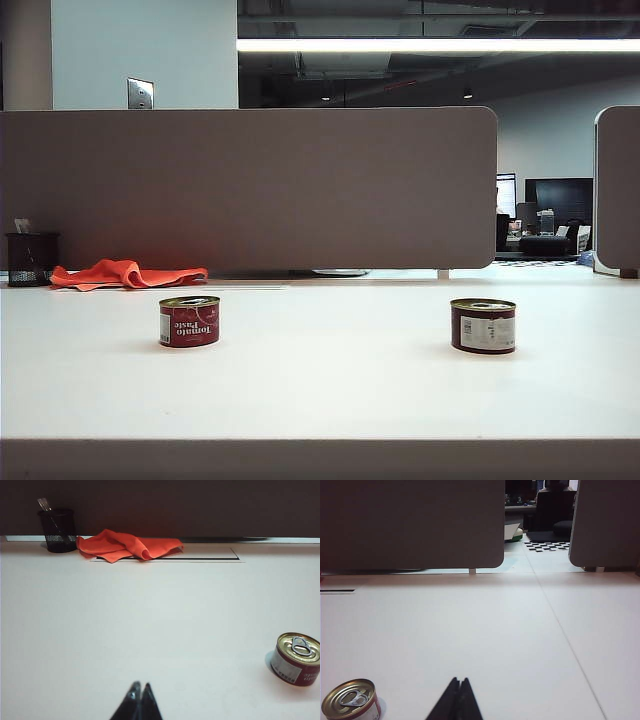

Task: Stack a can of tomatoes on the right onto the can of tomatoes on the left.

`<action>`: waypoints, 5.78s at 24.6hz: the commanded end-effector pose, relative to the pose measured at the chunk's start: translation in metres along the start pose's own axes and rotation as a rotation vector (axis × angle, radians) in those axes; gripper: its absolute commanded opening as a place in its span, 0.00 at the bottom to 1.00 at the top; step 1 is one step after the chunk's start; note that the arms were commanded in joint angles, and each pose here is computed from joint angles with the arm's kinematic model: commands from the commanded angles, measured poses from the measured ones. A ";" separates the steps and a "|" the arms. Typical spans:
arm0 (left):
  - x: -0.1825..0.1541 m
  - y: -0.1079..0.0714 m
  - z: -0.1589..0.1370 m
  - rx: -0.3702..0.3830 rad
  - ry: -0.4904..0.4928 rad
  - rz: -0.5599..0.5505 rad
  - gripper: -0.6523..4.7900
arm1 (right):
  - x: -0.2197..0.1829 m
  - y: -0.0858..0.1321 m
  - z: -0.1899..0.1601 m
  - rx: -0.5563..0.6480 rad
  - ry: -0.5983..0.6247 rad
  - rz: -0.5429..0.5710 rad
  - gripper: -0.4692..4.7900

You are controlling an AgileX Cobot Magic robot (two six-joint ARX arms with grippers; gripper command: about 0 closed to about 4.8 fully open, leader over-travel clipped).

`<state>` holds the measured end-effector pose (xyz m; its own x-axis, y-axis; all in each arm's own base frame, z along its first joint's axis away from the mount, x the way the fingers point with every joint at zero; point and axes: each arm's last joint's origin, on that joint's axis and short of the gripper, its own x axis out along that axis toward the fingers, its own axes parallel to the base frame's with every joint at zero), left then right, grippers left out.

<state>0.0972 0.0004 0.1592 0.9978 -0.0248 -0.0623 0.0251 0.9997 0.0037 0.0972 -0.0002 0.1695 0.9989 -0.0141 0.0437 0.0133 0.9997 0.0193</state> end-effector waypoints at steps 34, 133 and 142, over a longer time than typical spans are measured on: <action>0.017 -0.019 0.198 0.030 -0.063 -0.320 0.11 | 0.052 0.013 0.198 0.001 0.129 0.120 0.09; 0.047 -0.033 0.178 0.139 0.410 -0.381 0.80 | 0.244 0.342 0.066 -0.311 0.943 0.683 0.53; 0.047 -0.033 0.178 0.139 0.411 -0.381 0.80 | 0.244 0.346 0.057 -0.308 0.962 0.703 0.61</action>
<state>0.1546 -0.0352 0.3325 0.8057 -0.3524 -0.4760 0.4144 0.9097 0.0279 0.3436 0.3389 0.2355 0.3980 0.3882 -0.8312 -0.6529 0.7564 0.0406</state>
